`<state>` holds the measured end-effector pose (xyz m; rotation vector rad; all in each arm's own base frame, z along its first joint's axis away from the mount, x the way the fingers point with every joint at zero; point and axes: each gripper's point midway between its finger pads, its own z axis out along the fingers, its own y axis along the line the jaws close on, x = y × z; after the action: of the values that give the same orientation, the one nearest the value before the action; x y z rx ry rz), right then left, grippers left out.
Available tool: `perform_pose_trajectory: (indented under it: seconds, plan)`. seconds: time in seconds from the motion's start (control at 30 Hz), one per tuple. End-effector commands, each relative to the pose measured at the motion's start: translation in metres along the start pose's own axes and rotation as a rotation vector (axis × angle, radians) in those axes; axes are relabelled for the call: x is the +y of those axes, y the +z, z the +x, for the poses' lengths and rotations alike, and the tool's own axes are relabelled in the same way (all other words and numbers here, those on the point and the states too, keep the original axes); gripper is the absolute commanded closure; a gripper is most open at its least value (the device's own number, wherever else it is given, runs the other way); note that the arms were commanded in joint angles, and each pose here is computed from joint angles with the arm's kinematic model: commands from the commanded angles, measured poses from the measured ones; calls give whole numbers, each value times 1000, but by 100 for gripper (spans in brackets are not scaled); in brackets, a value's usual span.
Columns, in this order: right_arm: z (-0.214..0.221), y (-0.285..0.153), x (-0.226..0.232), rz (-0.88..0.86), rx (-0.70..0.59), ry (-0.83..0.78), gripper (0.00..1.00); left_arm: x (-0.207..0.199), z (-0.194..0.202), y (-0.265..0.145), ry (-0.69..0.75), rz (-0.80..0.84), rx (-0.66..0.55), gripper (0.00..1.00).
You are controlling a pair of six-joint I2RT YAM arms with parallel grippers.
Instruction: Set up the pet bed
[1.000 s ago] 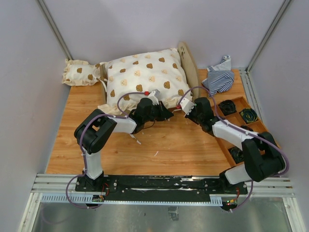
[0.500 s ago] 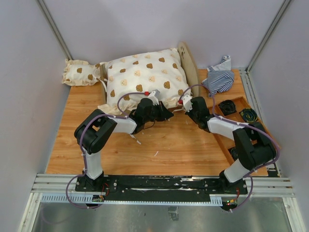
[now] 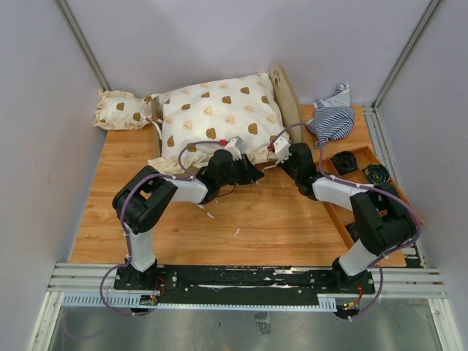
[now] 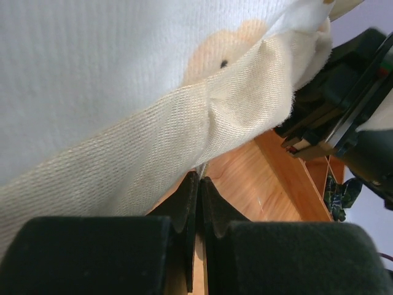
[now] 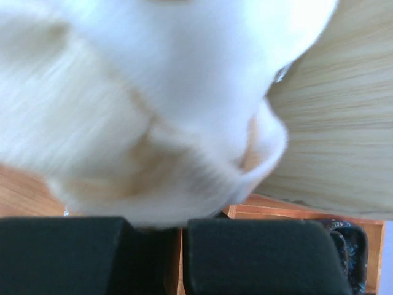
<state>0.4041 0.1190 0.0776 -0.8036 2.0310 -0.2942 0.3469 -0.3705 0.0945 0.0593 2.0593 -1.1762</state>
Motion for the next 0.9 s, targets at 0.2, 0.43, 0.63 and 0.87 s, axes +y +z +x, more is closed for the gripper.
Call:
perform_pose_trajectory:
  seconds: [0.2, 0.43, 0.63, 0.87]
  plan:
    - [-36, 7, -10, 72, -330, -383, 100, -12, -6, -6, 3, 23, -26, 89]
    - [-47, 7, -31, 122, -473, -423, 100, -14, -7, -14, 18, 11, -31, 73]
    - [-58, -1, -25, 121, -702, -555, 100, -24, -19, -16, 37, 27, -69, 57]
    - [-71, -3, -13, 101, -810, -682, 100, -34, -35, -1, 75, 38, -124, 54]
